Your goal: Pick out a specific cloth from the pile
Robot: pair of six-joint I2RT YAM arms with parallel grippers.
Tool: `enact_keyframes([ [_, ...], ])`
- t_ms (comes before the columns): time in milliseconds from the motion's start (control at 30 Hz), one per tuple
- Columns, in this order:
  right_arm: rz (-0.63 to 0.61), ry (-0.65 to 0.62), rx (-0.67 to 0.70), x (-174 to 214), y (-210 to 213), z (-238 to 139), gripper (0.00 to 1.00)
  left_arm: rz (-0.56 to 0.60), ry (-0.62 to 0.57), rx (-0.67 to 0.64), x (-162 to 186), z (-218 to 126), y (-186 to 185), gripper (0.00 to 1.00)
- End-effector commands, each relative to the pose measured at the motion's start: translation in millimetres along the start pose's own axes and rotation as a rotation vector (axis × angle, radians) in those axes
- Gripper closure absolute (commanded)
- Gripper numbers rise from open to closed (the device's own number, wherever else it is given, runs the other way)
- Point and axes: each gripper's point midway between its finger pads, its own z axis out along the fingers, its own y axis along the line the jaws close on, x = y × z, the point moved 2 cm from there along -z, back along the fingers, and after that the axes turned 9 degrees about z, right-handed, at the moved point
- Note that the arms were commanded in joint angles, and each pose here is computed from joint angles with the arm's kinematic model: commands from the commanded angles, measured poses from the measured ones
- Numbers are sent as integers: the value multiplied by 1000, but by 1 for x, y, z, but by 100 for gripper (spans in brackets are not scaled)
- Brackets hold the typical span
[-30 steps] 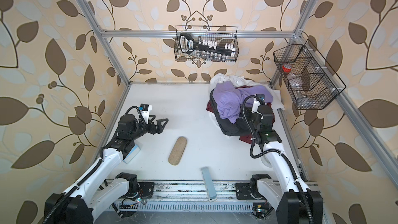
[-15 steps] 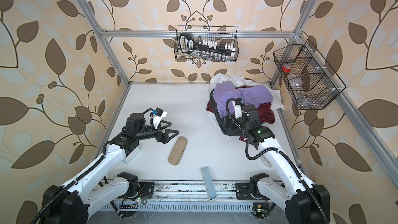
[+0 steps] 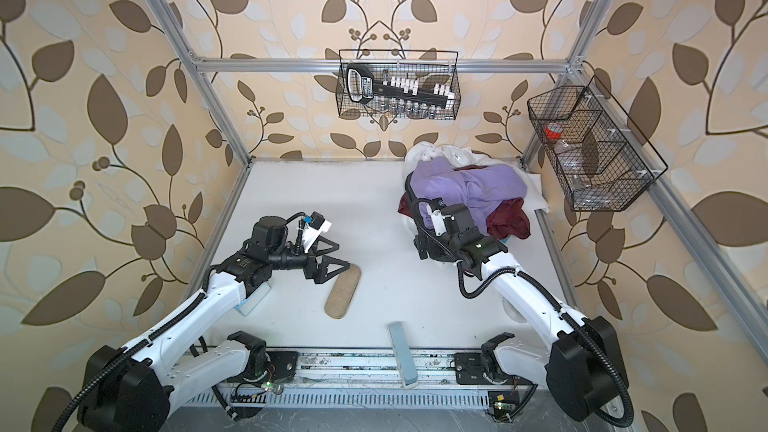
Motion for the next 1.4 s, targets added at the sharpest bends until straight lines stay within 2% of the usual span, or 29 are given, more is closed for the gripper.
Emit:
enact_keyframes([
  [0, -20, 13, 51, -1, -4, 5, 3, 53, -11, 35, -12, -1, -8, 1],
  [267, -49, 125, 98, 20, -3, 28, 13, 44, 5, 31, -10, 1, -6, 1],
  [533, -42, 126, 204, 20, -18, 40, 19, 42, 10, 34, -10, 1, -6, 1],
  [833, -55, 142, 293, 18, -30, 62, 19, 48, 9, 28, -10, 1, -7, 1],
  [1100, -56, 153, 333, 21, -38, 75, 26, 58, 12, 22, -9, 1, -7, 1],
  [1367, -48, 205, 356, 34, -43, 92, 22, 61, 14, 9, -8, 1, -5, 1],
])
